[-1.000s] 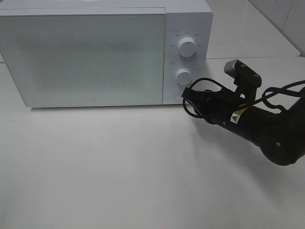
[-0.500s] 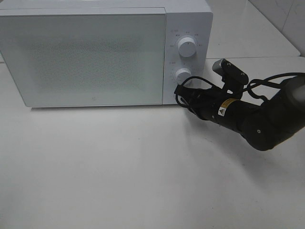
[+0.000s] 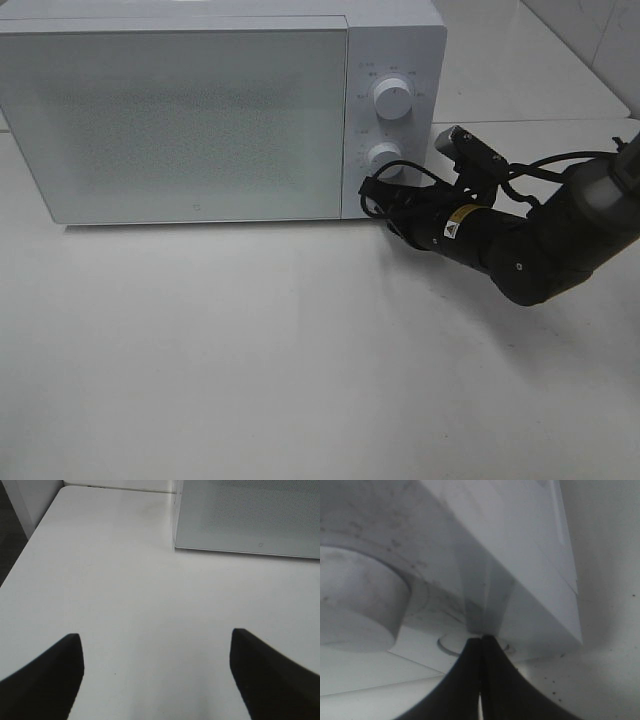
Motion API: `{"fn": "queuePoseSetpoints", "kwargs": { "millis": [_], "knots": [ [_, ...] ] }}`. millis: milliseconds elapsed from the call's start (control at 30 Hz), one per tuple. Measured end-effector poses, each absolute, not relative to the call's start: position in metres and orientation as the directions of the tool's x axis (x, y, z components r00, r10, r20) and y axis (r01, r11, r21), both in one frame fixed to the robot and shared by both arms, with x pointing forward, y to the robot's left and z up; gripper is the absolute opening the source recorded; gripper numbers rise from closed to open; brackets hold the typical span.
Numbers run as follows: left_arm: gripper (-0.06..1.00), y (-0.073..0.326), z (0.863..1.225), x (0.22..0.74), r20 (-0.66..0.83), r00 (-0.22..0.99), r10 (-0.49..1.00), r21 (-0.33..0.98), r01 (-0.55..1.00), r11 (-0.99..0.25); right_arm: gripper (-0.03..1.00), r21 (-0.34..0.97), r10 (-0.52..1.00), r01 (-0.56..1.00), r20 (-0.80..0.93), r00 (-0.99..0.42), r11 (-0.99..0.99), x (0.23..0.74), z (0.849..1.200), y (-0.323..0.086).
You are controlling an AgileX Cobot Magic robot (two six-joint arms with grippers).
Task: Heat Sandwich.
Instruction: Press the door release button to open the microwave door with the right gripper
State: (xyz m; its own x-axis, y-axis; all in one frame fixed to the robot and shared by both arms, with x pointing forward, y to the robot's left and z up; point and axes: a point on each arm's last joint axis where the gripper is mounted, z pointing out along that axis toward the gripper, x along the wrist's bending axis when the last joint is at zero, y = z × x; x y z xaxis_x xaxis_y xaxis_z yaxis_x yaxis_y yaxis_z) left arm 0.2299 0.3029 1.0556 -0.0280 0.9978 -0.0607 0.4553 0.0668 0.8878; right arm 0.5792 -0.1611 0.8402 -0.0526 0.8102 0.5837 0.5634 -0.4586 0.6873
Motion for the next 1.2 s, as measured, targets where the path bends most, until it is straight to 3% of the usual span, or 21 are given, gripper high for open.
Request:
{"fn": "queuePoseSetpoints", "kwargs": {
  "millis": [733, 1200],
  "knots": [
    [0.76, 0.303, 1.056, 0.230, -0.060, -0.029, 0.998, 0.888, 0.455, 0.066, 0.01, 0.653, 0.776, 0.511, 0.629, 0.044, -0.559, 0.583, 0.842, -0.150],
    [0.76, 0.303, 1.056, 0.230, -0.060, -0.029, 0.998, 0.888, 0.455, 0.066, 0.01, 0.666, 0.767, 0.478, 0.641, 0.025, -0.572, 0.582, 0.843, -0.151]
  ]
}}
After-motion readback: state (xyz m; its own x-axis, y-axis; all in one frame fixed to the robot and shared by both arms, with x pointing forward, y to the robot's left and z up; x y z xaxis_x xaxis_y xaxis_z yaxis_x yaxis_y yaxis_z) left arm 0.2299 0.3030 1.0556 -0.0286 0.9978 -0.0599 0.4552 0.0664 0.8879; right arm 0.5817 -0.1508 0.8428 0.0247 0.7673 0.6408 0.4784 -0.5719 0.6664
